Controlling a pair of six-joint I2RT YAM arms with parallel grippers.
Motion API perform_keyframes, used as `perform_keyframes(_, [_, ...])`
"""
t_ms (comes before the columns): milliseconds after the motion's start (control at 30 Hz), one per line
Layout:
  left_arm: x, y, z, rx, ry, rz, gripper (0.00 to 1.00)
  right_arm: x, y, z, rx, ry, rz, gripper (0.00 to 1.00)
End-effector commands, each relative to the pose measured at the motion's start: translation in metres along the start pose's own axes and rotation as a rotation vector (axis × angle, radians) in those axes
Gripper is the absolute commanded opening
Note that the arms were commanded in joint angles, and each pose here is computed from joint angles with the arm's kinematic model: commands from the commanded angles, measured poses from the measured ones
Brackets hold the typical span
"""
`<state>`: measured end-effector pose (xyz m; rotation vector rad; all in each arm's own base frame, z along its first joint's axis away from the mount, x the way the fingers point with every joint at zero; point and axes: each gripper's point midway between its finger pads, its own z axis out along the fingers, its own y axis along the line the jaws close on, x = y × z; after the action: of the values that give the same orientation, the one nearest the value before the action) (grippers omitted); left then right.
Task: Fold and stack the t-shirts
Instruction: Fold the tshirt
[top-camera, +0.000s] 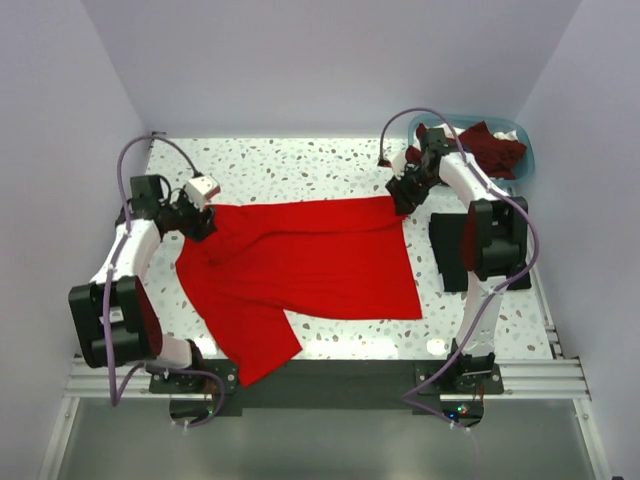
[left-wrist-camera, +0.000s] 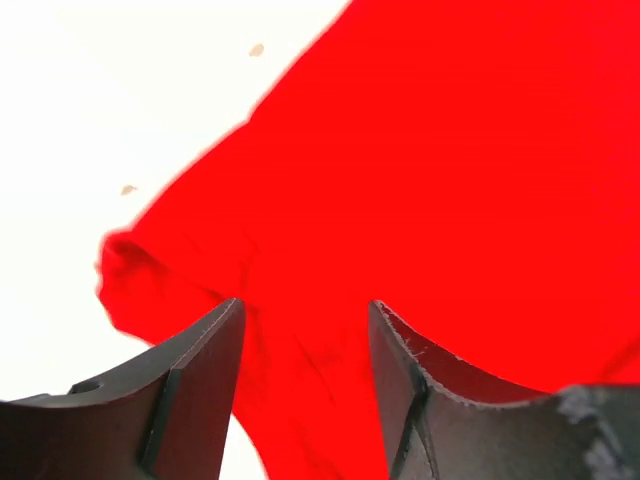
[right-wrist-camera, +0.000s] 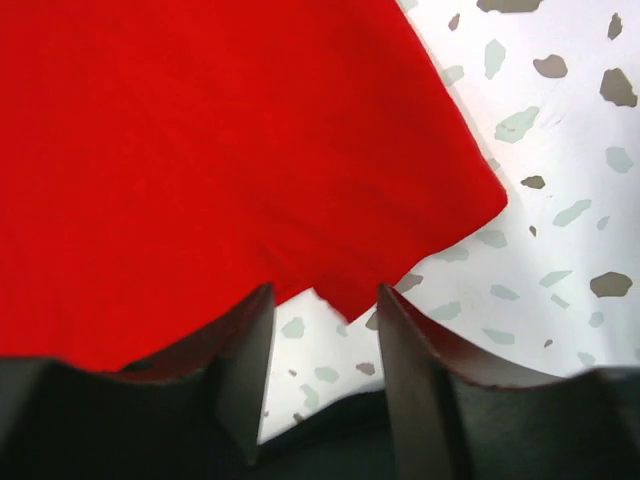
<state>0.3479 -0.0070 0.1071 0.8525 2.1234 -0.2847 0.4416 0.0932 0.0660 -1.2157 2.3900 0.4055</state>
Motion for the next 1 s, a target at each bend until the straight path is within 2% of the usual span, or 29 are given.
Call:
perform_keyframes(0, [-0.024,0.003,0.004,0.118,-0.037,-0.035,0.58,-0.015,0.012,-0.022,-0.078,-0.007,-0.081,0.52])
perform_keyframes(67, [-0.031,0.014,0.01,0.125,-0.031,-0.066,0.59,-0.014,0.006,-0.016,-0.079,0.017,-0.075,0.54])
perform_keyframes(100, [-0.021,0.016,0.02,0.144,0.001,-0.102,0.59,-0.013,0.005,-0.014,-0.085,0.028,-0.068,0.54])
perform_keyframes(200, [-0.02,0.028,0.034,0.154,0.026,-0.139,0.6,-0.015,0.005,-0.003,-0.097,0.055,-0.049,0.51])
perform_keyframes(367, [-0.02,0.034,0.055,0.178,0.063,-0.129,0.61,-0.012,0.014,0.014,-0.101,0.103,-0.062,0.46])
perform_keyframes(633, [0.001,0.053,0.086,0.126,0.15,-0.145,0.63,-0.006,0.019,0.029,-0.114,0.148,-0.038,0.45])
perform_keyframes(900, [0.012,0.046,0.103,0.161,0.199,-0.146,0.65,-0.003,0.02,0.028,-0.118,0.164,-0.033,0.45])
perform_keyframes(967, [0.009,0.042,0.104,0.183,0.191,-0.141,0.62,-0.003,0.019,0.027,-0.117,0.167,-0.034,0.45])
